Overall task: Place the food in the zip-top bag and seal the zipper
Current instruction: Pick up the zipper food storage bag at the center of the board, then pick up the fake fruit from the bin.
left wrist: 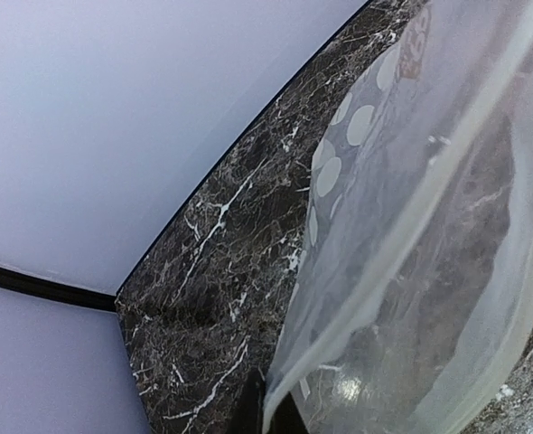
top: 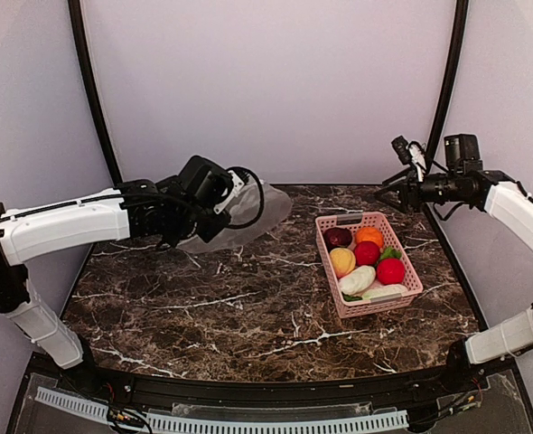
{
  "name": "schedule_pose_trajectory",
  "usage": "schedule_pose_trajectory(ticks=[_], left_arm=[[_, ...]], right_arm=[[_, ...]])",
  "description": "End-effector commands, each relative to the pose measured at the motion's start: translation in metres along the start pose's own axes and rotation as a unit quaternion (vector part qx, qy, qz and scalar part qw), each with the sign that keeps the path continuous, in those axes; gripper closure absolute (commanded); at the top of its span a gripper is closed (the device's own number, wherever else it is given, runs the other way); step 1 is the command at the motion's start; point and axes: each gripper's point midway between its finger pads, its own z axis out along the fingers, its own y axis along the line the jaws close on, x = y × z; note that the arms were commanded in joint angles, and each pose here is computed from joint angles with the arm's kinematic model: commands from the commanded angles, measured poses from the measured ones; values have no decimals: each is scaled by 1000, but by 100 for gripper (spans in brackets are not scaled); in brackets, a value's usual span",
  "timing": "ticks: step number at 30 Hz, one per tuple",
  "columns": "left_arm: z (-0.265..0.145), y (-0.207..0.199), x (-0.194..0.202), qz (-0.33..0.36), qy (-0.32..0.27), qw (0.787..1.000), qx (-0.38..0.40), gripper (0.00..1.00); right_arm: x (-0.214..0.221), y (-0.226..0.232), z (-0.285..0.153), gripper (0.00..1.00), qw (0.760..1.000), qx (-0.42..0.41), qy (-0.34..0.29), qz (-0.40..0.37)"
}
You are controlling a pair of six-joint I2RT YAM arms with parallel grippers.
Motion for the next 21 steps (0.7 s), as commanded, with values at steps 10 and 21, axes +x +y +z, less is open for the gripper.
schedule_pose_trajectory(ticks=[10, 21], left_arm=[[-97, 112, 45, -79, 50, 994, -61, 99], [-59, -73, -20, -192, -19, 920, 341, 99]], right_arm=[[24, 7, 33, 43, 997, -34, 67, 2], [86, 37, 33, 57, 978, -81, 188, -40]])
